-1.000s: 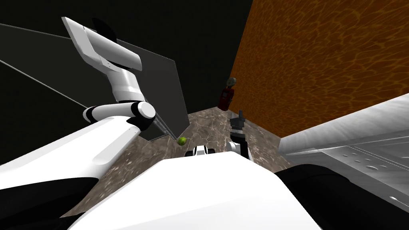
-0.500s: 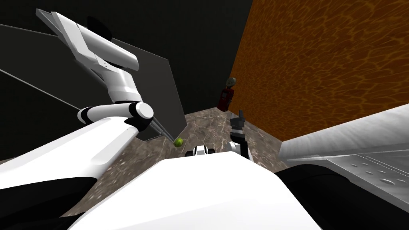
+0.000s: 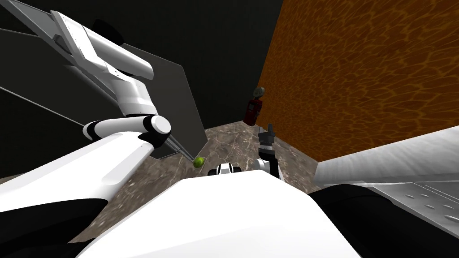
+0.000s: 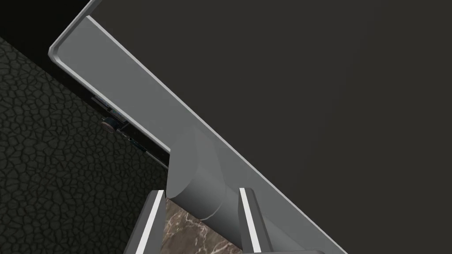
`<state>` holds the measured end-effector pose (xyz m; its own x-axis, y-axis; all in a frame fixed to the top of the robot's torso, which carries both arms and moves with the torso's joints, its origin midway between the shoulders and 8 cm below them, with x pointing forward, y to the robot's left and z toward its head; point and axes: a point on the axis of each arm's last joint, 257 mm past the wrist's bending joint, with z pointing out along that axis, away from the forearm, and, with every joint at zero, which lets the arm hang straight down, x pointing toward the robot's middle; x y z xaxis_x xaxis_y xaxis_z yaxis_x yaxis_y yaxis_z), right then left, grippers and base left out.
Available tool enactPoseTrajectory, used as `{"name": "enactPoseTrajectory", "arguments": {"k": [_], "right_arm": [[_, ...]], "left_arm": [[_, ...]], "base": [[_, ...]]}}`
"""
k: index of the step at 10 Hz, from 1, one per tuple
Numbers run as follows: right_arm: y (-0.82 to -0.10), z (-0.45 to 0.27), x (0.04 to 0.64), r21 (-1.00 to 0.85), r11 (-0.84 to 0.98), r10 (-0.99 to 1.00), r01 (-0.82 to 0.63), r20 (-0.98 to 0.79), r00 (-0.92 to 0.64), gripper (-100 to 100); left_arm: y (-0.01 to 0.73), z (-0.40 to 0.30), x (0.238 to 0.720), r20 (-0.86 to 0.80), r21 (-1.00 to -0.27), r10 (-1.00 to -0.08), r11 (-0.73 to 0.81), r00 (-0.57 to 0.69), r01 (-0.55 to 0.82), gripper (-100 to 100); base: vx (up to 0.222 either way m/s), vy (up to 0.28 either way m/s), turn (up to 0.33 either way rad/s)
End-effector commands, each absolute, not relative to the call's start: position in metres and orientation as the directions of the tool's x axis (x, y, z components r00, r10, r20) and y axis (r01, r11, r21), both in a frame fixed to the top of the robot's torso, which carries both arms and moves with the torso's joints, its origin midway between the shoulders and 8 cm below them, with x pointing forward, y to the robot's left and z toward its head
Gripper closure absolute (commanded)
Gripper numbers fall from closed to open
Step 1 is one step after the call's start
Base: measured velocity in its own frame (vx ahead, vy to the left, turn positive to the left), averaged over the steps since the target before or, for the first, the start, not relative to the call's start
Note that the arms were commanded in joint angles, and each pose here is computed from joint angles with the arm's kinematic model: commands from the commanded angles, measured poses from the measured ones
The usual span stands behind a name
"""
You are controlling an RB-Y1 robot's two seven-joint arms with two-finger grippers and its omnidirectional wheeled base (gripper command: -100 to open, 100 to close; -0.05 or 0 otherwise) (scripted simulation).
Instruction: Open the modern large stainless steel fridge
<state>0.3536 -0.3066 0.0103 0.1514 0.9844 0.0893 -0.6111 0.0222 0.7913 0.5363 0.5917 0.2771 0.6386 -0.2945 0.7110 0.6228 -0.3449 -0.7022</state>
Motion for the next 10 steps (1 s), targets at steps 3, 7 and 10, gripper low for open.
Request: {"name": "enactPoseTrajectory", "arguments": {"k": [3,7,10], "right_arm": [[-0.307,0.010,0.354,0.791,0.022,0.984,-0.611,0.089,0.151,0],[-0.307,0.010,0.354,0.791,0.022,0.984,-0.611,0.089,0.151,0],[-0.307,0.010,0.354,0.791,0.023,0.984,-0.611,0.089,0.151,0]], "left_arm": [[0.609,0.273,0.507,0.704,-0.708,-0.219,-0.277,0.675,0.649,100],[0.623,0.274,0.476,0.705,-0.708,-0.145,-0.202,0.695,0.676,100],[0.623,0.311,0.454,0.708,-0.705,-0.134,-0.186,0.694,0.684,-100]], "base": [[0.118,-0.239,0.032],[0.105,-0.219,0.022],[0.023,0.012,-0.053]]}}
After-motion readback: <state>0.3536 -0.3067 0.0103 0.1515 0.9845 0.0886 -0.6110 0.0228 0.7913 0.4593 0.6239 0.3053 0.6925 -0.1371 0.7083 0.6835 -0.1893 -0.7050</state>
